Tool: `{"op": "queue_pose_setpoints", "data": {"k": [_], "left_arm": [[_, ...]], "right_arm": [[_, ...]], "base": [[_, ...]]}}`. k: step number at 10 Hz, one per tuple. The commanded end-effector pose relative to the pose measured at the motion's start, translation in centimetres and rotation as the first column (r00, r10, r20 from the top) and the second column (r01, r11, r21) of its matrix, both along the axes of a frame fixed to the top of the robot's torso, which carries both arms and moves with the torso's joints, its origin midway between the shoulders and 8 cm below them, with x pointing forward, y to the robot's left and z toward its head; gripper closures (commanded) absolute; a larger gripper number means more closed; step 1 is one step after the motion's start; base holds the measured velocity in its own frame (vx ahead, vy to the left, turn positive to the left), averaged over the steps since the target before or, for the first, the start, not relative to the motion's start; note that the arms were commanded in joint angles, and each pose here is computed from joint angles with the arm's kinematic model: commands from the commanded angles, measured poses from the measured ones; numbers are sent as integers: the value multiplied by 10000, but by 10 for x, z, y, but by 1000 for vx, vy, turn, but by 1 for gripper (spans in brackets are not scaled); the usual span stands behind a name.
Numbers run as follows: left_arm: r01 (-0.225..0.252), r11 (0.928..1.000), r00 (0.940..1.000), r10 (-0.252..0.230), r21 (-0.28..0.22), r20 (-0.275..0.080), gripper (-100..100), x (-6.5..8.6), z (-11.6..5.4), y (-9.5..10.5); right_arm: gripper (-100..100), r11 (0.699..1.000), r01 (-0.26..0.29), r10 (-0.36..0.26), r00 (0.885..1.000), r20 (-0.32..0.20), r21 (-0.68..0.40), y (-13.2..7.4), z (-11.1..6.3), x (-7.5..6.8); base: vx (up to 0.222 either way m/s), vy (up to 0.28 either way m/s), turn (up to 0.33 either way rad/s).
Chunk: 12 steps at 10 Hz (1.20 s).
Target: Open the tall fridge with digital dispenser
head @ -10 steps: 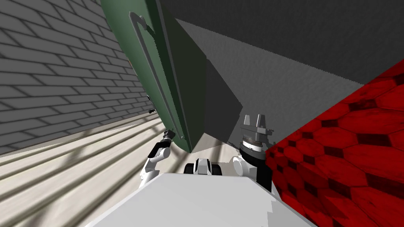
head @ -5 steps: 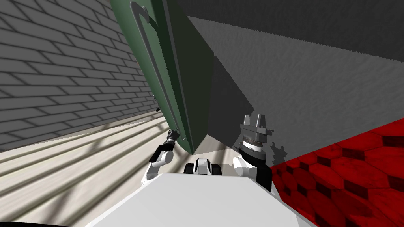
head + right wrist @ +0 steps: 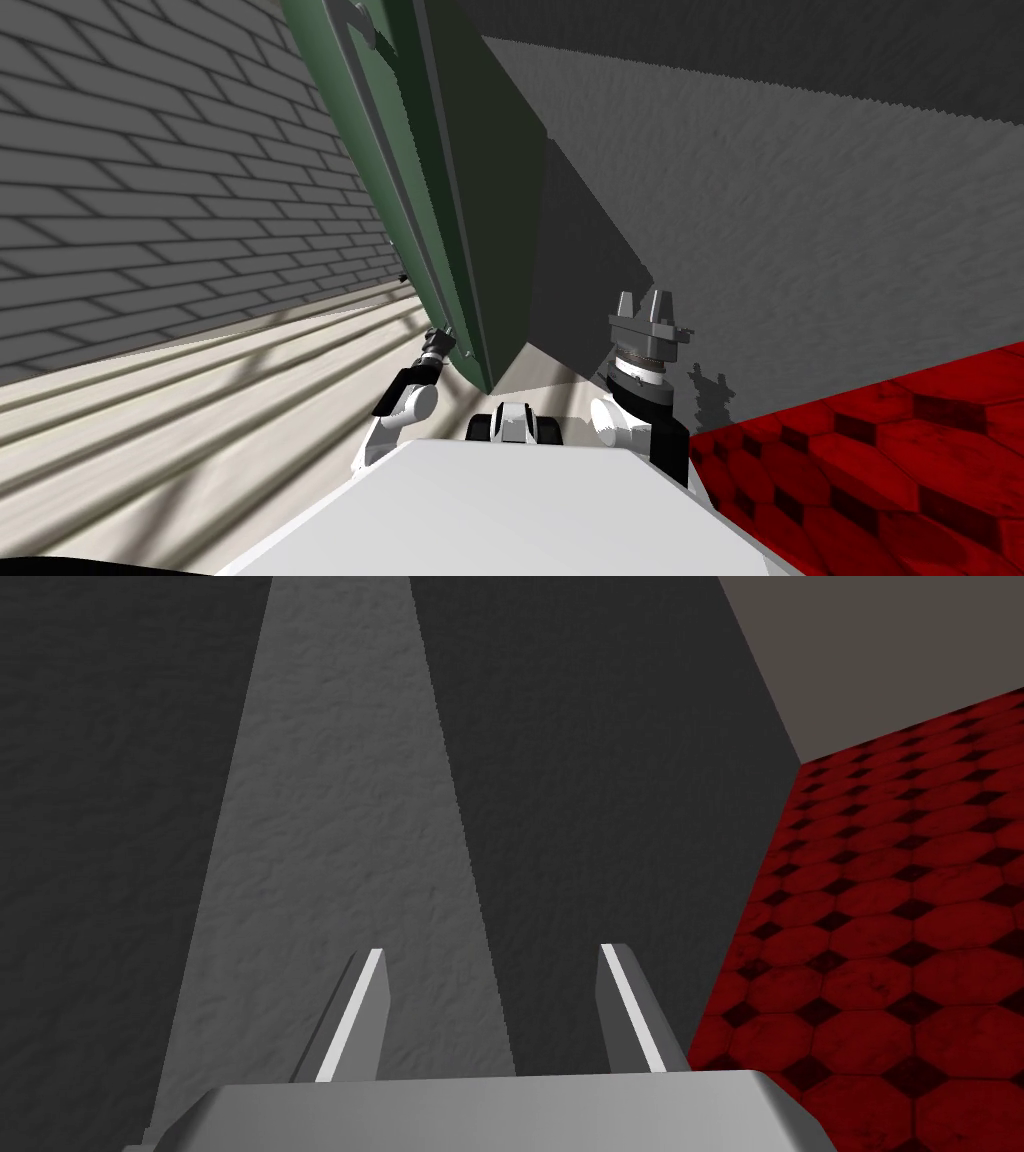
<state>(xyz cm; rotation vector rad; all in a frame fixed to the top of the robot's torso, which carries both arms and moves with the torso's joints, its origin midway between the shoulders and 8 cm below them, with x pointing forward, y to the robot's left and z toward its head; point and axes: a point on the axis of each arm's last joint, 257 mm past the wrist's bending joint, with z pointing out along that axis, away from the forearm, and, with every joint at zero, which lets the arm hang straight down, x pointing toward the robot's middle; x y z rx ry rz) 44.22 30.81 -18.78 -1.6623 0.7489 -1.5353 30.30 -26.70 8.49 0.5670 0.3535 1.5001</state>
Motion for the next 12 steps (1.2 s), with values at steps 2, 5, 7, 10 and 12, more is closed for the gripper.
{"op": "queue_pose_setpoints", "data": {"k": [2,5,7,10,12], "left_arm": [[329,9963,9993,-315,798,-191,-100,1,-2,9],[517,9920,9982,-479,1148,-355,-100,2,-7,15],[428,9983,9984,-414,397,-374,-100,4,-20,11],[441,9989,9981,-446,-138,-415,-100,6,-32,10],[328,9978,9988,-348,-575,-337,-100,7,-33,4]], "right_arm": [[0,10000,0,0,10000,0,0,0,0,0],[0,10000,0,0,10000,0,0,0,0,0],[0,10000,0,0,10000,0,0,0,0,0],[0,10000,0,0,10000,0,0,0,0,0],[0,10000,0,0,10000,0,-1,0,0,0]], "base": [[0,0,0],[0,0,0],[13,20,5],[7,15,1],[5,16,8]]}}
